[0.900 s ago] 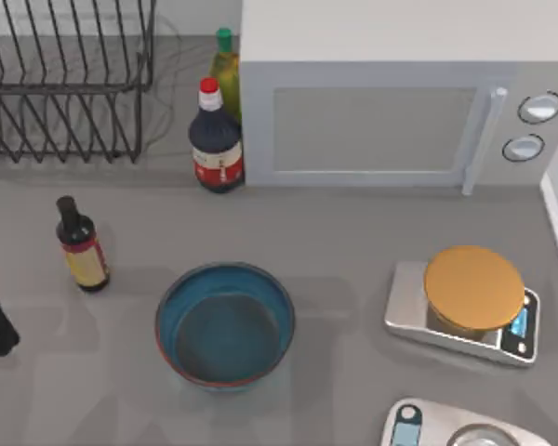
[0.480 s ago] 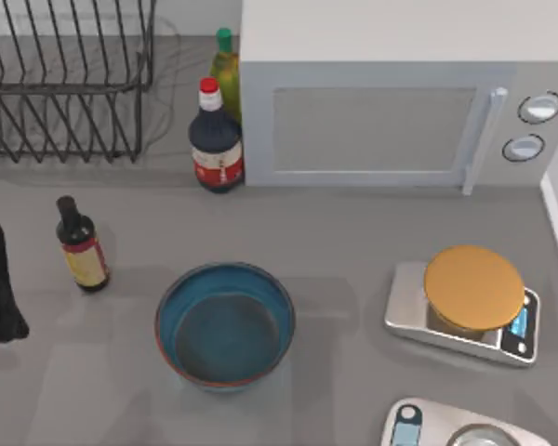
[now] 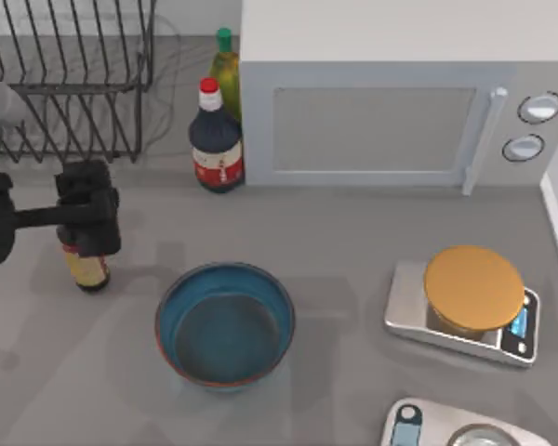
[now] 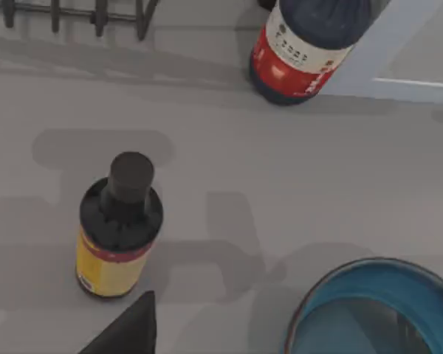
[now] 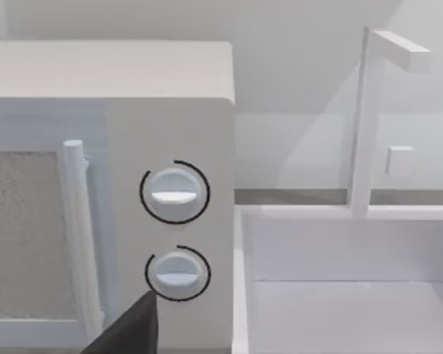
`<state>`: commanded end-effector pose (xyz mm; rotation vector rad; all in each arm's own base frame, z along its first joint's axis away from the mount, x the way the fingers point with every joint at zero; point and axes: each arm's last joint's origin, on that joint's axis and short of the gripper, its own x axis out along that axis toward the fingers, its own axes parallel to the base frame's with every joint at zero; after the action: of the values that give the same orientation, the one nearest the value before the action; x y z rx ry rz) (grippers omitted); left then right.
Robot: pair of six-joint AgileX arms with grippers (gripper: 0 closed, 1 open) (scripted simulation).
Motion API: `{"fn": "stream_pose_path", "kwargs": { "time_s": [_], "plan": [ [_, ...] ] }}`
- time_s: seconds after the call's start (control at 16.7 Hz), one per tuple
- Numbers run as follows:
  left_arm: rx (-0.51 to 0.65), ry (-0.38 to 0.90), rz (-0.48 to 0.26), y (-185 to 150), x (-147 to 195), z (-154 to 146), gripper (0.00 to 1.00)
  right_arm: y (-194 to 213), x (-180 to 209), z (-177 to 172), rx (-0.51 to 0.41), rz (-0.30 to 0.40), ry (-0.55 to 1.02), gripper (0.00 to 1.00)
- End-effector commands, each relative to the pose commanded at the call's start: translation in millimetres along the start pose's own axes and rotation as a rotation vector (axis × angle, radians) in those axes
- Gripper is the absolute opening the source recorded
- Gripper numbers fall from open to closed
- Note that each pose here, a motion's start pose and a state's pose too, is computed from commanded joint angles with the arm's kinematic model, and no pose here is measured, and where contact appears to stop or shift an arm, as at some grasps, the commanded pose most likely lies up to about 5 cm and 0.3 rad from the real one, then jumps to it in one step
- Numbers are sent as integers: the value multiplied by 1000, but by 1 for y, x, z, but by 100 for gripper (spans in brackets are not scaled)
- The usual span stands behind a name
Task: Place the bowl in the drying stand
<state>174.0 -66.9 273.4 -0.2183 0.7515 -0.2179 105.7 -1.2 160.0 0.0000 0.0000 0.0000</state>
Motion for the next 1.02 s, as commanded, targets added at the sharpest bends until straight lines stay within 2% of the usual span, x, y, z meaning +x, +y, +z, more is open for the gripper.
{"fn": "stream_pose_path", "kwargs": {
  "time_s": [0.24,0.48,0.78,1.02],
  "plan": [
    [-24,389,73,-56,58,30,100,0,0,0,0,0,0,100],
    [-11,653,187,-116,112,28,100,0,0,0,0,0,0,100],
    [12,787,279,-172,148,14,100,0,0,0,0,0,0,100],
    [19,810,301,-185,157,8,100,0,0,0,0,0,0,100]
  ]
}}
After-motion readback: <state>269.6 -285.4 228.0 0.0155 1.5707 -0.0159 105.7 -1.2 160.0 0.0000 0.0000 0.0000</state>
